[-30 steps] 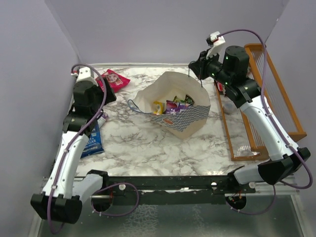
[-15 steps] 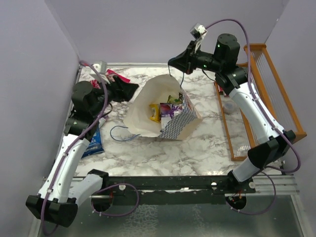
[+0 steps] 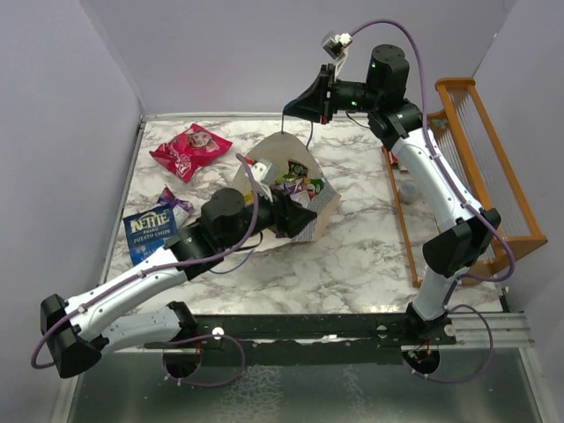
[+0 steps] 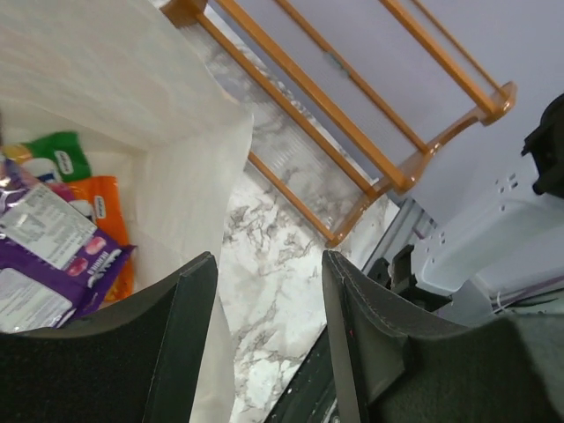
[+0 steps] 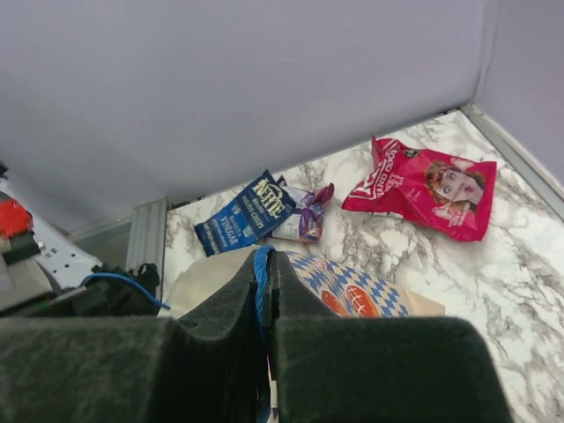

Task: Take the snacks out of the paper bag
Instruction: Take out the snack from the paper bag.

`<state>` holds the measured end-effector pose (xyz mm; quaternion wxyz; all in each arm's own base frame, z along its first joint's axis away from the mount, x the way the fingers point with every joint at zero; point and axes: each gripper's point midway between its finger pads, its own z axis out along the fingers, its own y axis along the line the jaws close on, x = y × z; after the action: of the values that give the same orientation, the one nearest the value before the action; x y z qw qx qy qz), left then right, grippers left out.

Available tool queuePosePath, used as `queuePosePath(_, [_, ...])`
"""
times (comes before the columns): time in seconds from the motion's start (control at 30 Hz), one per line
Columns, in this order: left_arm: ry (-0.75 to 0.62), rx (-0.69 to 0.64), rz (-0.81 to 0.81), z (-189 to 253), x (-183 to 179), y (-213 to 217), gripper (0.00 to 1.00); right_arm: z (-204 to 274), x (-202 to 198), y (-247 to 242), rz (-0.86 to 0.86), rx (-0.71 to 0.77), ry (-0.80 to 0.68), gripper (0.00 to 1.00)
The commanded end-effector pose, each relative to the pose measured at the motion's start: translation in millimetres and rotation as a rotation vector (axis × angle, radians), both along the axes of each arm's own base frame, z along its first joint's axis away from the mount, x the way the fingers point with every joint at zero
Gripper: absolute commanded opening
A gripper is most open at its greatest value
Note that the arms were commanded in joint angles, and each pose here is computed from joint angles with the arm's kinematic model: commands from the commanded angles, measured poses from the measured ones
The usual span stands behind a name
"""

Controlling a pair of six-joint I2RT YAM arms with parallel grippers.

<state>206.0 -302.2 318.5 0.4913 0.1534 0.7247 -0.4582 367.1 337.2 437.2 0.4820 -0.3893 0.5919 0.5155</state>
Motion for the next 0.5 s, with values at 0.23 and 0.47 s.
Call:
queuePosePath(0.23, [-0.035,0.044,-0.011,-26.2,-7.3,-45.6,0.54,17.7,-48.4,0.8,0.225,0.033,-0.066,0.02])
queuePosePath(0.47, [-0.074,0.053,-0.016,-26.8,-23.1,-25.2,0.71,3.9,-55.4,-2.4,0.246,0.008,-0.074,0.02])
